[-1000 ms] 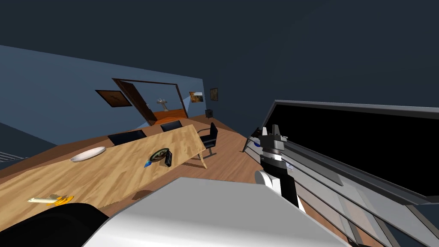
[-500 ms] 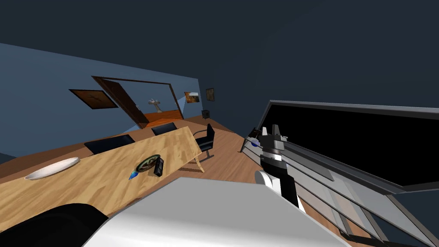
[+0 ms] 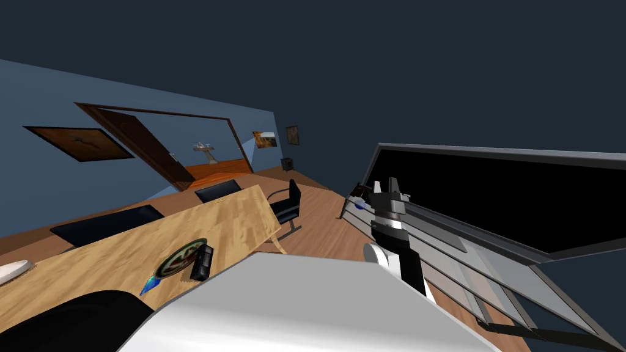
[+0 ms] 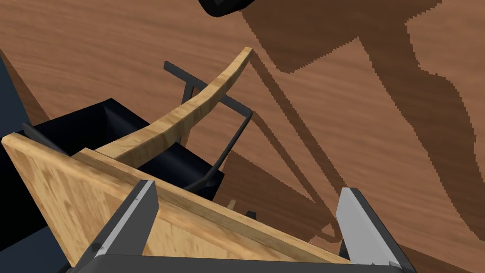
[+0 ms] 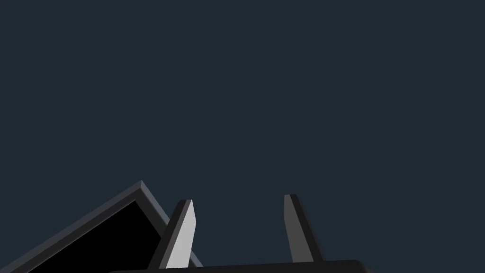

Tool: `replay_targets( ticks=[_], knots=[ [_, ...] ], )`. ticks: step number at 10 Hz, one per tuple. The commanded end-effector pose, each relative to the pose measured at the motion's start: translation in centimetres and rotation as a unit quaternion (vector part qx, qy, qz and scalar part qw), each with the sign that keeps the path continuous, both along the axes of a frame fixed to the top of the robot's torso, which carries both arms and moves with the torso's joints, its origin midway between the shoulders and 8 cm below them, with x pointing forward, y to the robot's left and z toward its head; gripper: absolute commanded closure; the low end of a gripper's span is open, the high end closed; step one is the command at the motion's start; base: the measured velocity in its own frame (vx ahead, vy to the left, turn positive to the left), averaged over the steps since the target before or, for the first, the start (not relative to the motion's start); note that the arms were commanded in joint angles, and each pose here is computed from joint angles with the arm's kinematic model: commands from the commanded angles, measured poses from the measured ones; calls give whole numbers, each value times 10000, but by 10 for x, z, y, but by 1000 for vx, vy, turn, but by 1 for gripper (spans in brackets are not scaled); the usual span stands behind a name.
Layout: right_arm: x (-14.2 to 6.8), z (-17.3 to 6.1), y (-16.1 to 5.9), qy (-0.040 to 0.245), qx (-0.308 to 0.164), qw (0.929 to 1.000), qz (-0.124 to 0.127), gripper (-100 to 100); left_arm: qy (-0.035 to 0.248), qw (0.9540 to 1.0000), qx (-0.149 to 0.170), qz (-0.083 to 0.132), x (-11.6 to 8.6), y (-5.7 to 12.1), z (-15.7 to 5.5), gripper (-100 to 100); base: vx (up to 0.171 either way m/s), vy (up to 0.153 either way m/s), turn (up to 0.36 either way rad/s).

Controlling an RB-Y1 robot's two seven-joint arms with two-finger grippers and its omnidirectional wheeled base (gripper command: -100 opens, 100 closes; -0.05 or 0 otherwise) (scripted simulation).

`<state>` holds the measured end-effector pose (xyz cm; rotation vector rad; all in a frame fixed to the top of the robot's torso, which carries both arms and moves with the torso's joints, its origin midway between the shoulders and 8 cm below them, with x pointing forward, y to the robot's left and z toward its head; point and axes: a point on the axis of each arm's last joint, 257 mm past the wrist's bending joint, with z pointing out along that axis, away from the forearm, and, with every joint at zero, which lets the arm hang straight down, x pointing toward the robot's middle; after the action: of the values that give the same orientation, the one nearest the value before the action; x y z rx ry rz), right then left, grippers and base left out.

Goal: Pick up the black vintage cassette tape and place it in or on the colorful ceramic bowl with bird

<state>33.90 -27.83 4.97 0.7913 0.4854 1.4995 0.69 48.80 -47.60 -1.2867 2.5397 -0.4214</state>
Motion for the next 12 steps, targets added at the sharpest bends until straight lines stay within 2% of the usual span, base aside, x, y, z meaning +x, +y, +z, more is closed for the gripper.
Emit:
replay_targets(
  ticks=[1,2,3,6,7,10,11,12],
  knots=[
    [0,0,0,0,0,10000,0,0,78,9999,79,22,-7,10,-3,-100,44,2,39],
    [0,0,0,0,0,10000,0,0,286,9992,268,53,-23,33,1,-100,63,-6,-122],
    [0,0,0,0,1,10000,1,0,294,9992,281,58,-24,34,1,-100,75,9,-73],
    [0,0,0,0,0,10000,0,0,801,9931,836,161,-62,100,18,-100,147,23,-163],
    [0,0,0,0,0,10000,0,0,801,9931,836,161,-62,100,18,-100,134,45,-41],
    [0,0,0,0,0,10000,0,0,1112,9855,1260,248,-85,148,38,-100,129,39,-110],
    [0,0,0,0,0,10000,0,0,1177,9833,1362,272,-89,159,43,-100,123,89,-72],
    [0,0,0,0,0,10000,0,0,1130,9848,1293,249,-87,154,40,-100,53,43,-21]
  ],
)
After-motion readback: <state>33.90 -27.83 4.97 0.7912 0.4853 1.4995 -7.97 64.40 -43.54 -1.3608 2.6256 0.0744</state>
